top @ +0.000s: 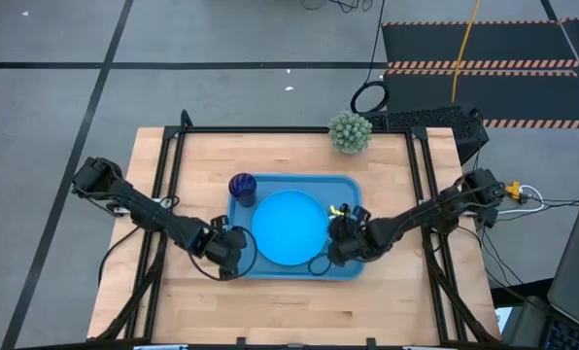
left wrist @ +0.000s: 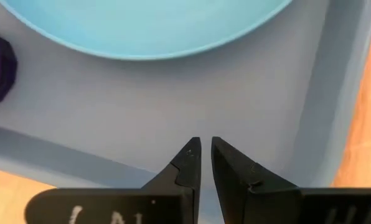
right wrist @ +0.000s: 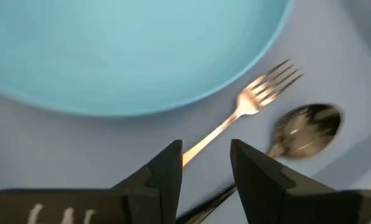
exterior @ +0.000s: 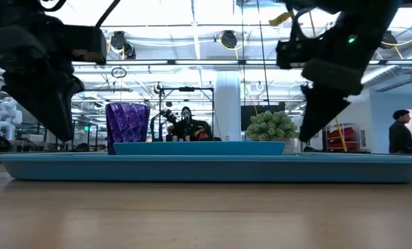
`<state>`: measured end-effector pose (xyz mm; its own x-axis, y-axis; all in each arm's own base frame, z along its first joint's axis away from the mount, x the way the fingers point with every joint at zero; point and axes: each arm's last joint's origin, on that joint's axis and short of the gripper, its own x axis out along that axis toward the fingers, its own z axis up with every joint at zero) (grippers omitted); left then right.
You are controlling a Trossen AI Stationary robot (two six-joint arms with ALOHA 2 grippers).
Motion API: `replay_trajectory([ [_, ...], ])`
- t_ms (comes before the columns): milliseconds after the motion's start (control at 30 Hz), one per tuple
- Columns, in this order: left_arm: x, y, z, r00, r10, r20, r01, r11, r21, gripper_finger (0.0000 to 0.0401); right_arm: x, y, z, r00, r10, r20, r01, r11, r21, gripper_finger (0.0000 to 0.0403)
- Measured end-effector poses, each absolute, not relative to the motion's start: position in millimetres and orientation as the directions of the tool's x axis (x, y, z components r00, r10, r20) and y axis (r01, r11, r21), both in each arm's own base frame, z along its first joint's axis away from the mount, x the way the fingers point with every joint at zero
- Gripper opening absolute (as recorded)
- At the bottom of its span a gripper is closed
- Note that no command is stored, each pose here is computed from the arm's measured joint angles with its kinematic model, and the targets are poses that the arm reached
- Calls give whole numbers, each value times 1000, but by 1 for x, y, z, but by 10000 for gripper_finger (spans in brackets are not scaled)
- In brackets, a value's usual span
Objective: Pick and place plate/cup/fork/spoon on tray
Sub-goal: Move the blue tray to the center of the table, then adjust the blue plate
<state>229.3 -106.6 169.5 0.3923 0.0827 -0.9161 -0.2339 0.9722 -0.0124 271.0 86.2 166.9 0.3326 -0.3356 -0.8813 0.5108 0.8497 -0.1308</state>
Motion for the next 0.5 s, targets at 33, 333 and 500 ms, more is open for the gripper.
replay_trajectory([
  [33,229,-106,170,391,92,-916,-236,972,-3,42,271,81,166,323,-343,-882,516,845,-139,130],
  [333,229,-104,170,410,163,-898,-237,969,68,42,269,47,148,262,-356,-897,558,815,-160,130],
  [500,230,-103,170,422,197,-885,-236,966,103,42,278,35,145,351,-349,-869,571,815,-97,130],
])
